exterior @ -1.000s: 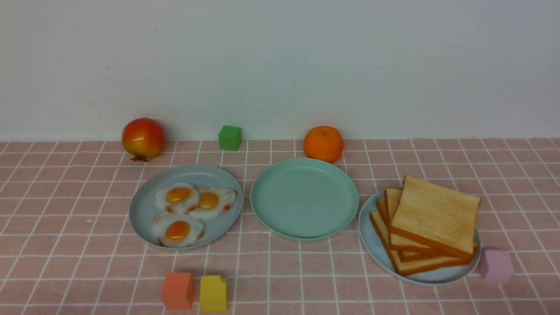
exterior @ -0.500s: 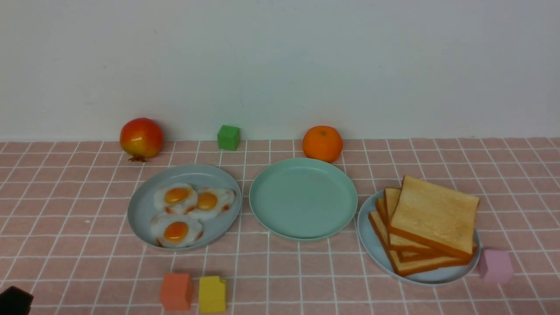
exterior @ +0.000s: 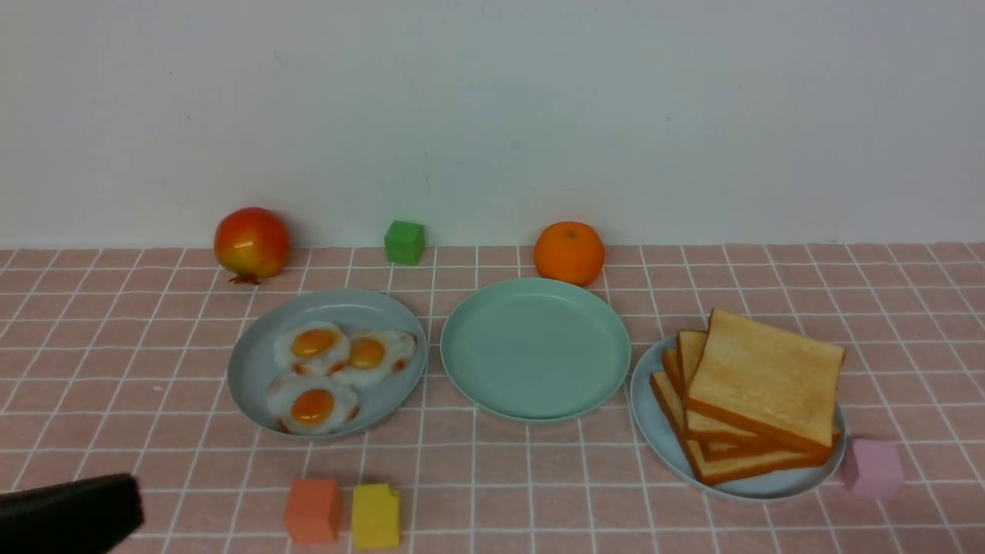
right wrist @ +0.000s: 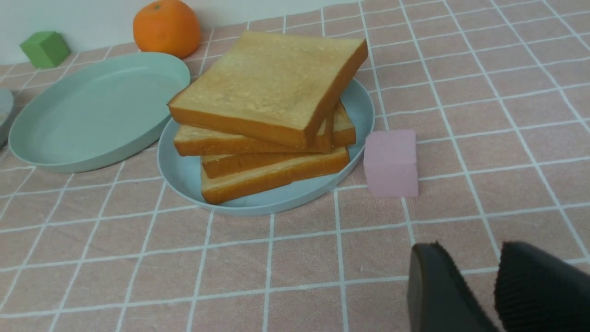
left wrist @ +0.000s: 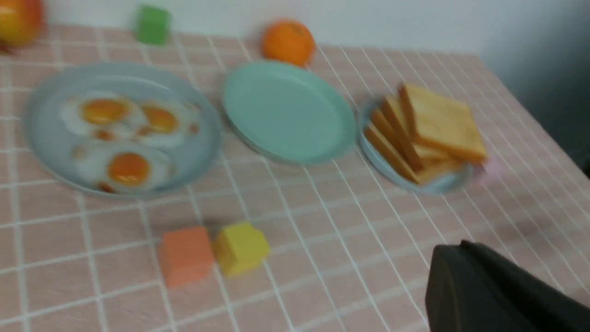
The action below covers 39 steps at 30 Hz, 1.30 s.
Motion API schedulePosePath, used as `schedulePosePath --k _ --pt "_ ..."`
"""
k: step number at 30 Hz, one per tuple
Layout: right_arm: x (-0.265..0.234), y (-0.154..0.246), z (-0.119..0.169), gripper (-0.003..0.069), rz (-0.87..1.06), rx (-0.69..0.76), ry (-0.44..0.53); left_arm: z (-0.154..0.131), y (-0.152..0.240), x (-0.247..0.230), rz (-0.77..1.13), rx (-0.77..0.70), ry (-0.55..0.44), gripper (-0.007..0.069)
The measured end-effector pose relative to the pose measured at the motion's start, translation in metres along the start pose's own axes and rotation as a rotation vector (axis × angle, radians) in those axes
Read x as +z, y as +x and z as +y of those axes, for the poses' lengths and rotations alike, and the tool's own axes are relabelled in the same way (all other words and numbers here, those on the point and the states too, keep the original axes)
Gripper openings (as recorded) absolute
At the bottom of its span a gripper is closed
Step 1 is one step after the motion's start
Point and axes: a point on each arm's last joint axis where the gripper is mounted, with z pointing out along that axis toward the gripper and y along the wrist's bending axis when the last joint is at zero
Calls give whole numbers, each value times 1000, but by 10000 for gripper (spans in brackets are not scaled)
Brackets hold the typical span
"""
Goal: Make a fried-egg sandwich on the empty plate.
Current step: Grab a slice of bread with your right arm
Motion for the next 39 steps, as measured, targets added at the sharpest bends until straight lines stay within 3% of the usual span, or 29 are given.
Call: schedulePosePath --k 9,11,12,13,19,22,25,31,35,39 --pt "0 -1 1 239 -16 36 -11 -4 -17 17 56 -29 23 13" --pt "0 -4 5 239 -50 214 -62 -5 -16 17 70 -35 31 13" --pt "0 -5 5 239 -55 229 -66 -5 -15 17 72 -34 31 13" --pt "-1 -11 7 239 -111 358 -104 -5 -14 17 88 -36 35 13" --pt "-3 -23 8 239 -229 599 -168 -6 -12 16 112 -41 48 13" --pt "-7 -28 13 227 -191 675 -211 -7 -11 16 117 -5 54 13" --pt "-19 -50 23 187 -112 607 -258 -8 -11 16 124 16 63 13" --pt "-30 -113 44 84 351 209 -262 -8 -15 22 142 49 72 13" --pt "-20 -139 42 65 636 24 -199 -9 -16 23 166 79 80 13" --pt "-8 -148 46 65 727 -61 -216 -10 -14 22 191 77 91 13"
